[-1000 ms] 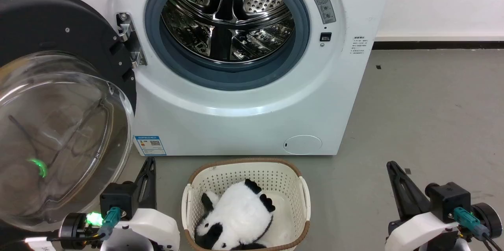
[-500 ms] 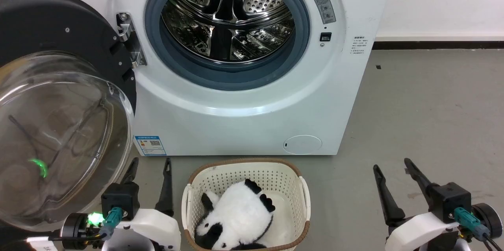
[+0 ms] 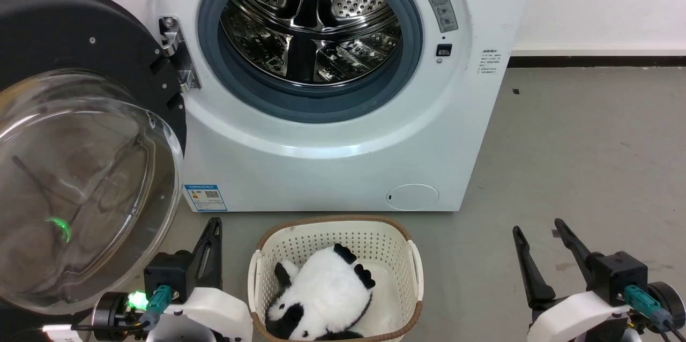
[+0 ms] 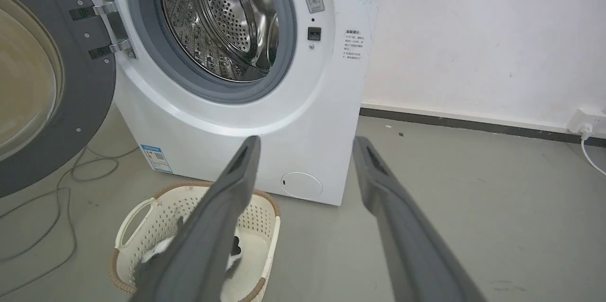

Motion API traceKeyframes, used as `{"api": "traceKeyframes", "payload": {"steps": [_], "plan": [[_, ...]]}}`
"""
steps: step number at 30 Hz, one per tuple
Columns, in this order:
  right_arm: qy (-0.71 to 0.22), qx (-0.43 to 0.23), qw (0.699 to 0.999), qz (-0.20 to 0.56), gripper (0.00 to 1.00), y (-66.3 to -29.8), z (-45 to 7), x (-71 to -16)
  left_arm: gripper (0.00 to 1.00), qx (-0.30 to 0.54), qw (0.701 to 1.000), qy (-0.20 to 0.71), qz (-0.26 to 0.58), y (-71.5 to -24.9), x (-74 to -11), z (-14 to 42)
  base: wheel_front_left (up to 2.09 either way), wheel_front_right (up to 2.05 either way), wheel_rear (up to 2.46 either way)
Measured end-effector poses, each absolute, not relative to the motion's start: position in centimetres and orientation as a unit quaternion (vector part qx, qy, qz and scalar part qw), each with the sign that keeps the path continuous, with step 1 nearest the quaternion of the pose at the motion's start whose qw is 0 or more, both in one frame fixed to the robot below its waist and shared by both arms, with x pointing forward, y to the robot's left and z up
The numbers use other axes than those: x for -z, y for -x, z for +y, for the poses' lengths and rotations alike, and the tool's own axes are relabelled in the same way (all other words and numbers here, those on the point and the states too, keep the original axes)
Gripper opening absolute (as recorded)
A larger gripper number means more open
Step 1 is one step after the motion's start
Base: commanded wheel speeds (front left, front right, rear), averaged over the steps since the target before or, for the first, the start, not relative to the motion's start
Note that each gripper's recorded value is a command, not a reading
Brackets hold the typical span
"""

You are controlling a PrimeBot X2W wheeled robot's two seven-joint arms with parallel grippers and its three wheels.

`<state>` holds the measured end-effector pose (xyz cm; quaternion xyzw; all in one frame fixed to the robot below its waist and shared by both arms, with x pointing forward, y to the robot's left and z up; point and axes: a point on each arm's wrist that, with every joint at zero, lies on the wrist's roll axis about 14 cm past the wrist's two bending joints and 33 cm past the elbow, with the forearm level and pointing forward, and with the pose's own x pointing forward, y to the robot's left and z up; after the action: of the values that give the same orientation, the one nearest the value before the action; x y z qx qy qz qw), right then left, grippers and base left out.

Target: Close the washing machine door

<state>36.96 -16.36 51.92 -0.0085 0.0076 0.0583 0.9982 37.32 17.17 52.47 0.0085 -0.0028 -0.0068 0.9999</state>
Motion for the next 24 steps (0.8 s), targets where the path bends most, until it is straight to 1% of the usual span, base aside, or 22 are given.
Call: {"api": "traceKeyframes", "payload": {"steps": [11, 24], "plan": [[0.001, -0.069, 0.998, 0.001, 1.00, -37.5, -15.6, -52.0, 0.00, 0.000, 1.000, 0.004, -0.009, -36.8, -52.5, 17.6, 0.00, 0.00, 0.00], [-0.009, -0.110, 0.994, -0.005, 1.00, -38.7, -12.8, -52.3, 0.00, -0.039, 0.999, 0.025, -0.019, -35.4, -52.6, 20.1, 0.00, 0.00, 0.00]]}}
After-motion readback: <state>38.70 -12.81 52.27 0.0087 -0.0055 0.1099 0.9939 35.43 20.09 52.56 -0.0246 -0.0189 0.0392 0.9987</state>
